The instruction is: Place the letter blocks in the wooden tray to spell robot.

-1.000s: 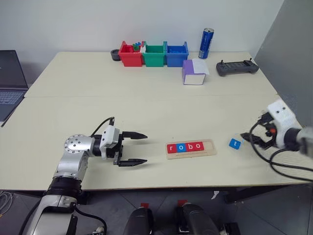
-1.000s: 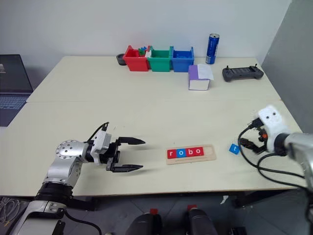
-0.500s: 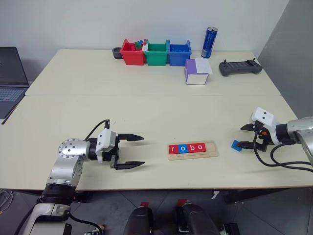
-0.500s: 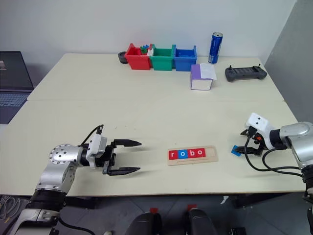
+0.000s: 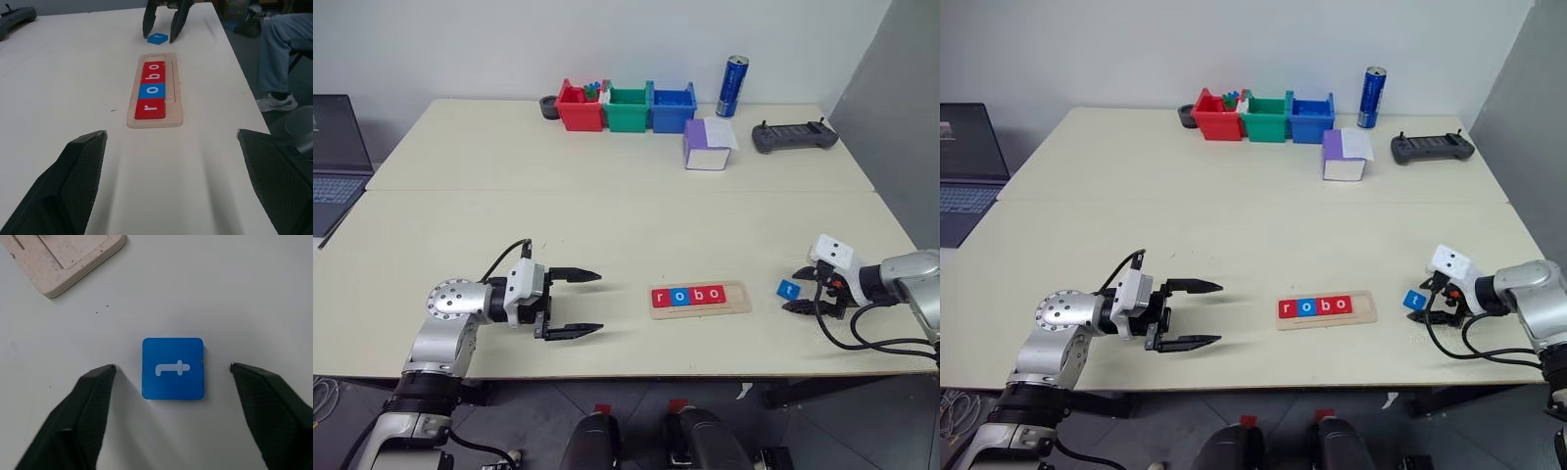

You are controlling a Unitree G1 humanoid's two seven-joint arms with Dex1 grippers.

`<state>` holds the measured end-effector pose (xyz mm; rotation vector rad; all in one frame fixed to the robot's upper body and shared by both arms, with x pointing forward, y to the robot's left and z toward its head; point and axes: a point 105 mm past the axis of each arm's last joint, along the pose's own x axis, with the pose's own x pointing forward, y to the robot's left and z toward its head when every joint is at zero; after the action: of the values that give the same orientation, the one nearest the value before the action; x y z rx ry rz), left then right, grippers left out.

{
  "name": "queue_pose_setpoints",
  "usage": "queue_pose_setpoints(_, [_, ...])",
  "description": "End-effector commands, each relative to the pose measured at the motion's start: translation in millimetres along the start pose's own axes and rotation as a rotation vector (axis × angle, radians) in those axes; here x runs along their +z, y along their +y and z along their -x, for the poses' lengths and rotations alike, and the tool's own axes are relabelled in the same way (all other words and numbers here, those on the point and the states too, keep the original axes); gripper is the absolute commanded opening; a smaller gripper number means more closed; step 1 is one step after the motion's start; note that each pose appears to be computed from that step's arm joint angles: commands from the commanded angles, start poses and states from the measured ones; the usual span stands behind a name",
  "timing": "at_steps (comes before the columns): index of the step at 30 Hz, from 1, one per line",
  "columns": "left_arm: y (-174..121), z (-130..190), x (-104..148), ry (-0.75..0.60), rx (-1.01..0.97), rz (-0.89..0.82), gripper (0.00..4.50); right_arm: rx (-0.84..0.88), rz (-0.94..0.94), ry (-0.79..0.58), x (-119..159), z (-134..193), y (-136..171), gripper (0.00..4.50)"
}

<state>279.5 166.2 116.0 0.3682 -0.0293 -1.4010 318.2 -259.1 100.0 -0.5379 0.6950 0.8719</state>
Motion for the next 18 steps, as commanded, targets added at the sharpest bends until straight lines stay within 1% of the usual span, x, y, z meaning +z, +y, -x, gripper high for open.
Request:
queue_pose_setpoints(1, [4.0,3.5,8.8,-0.015,0.007,-0.029,4.50,0.000,0.003,0.014,-1.3,2.6,2.1,2.59])
queue_pose_setpoints(2, [4.4,4.0,8.7,-0.013,0.007,-0.029,4.50,-0.004,0.008,0.014,0.3,4.9,1.4,2.19])
queue_pose_setpoints(4, [4.6,4.5,8.7,-0.012,0.005,-0.029,4.50,-0.009,0.044,0.018,5.8,11.4,0.6,1.55])
queue_pose_setpoints(5, [4.8,4.6,8.8,-0.011,0.003,-0.029,4.50,0.002,0.089,0.005,16.8,17.2,2.4,1.44])
queue_pose_setpoints(8, [5.1,4.5,8.9,-0.010,-0.001,-0.030,4.50,0.071,0.213,-0.058,54.5,27.9,17.0,1.45])
queue_pose_setpoints(11, [4.9,3.4,8.9,-0.012,-0.006,-0.029,4.50,0.176,0.336,-0.075,80.1,21.1,40.4,1.45])
queue_pose_setpoints(13, [5.4,1.4,9.1,-0.014,-0.010,-0.030,4.50,0.222,0.410,-0.063,88.7,9.5,49.9,1.45])
queue_pose_setpoints(15, [5.6,-0.1,9.4,-0.018,-0.011,-0.031,4.50,0.259,0.445,-0.059,94.0,-2.9,55.3,1.45])
queue_pose_setpoints(18, [5.9,-1.4,9.8,-0.021,-0.011,-0.034,4.50,0.281,0.482,-0.024,92.3,-16.5,54.1,1.45])
